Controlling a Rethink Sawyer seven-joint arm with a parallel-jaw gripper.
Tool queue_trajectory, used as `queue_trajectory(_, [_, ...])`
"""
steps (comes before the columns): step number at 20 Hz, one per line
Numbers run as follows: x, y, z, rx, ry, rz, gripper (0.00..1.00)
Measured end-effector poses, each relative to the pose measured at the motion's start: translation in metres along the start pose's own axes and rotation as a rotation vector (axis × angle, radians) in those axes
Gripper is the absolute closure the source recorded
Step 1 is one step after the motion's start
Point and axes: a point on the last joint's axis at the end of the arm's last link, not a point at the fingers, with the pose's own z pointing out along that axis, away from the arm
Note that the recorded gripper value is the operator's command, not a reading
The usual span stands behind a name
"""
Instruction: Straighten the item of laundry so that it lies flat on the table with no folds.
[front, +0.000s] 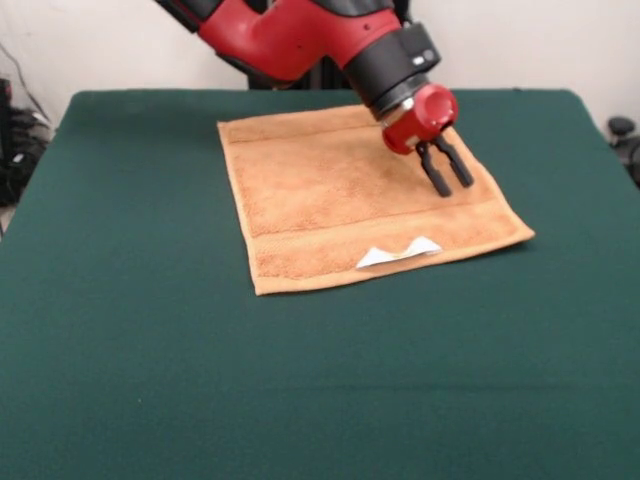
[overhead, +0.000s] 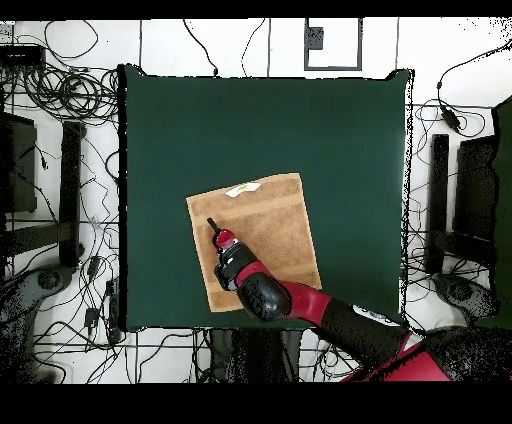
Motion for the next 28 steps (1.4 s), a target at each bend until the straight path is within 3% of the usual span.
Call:
queue_trajectory(4, [0.001, 0.002, 0.002, 0.014, -0.001, -0.036, 0.00])
queue_trajectory(10, [0.011, 0.010, 0.006, 0.092, -0.015, -0.217, 0.00])
queue_trajectory(11, [0.016, 0.013, 0.007, 0.122, -0.025, -0.281, 0.00])
queue_trajectory(14, [0.021, 0.017, 0.009, 0.158, -0.038, -0.351, 0.00])
queue_trajectory(19, [0.026, 0.020, 0.012, 0.202, -0.059, -0.426, 0.00])
queue_trajectory(28, [0.031, 0.020, 0.014, 0.237, -0.106, -0.496, 0.00])
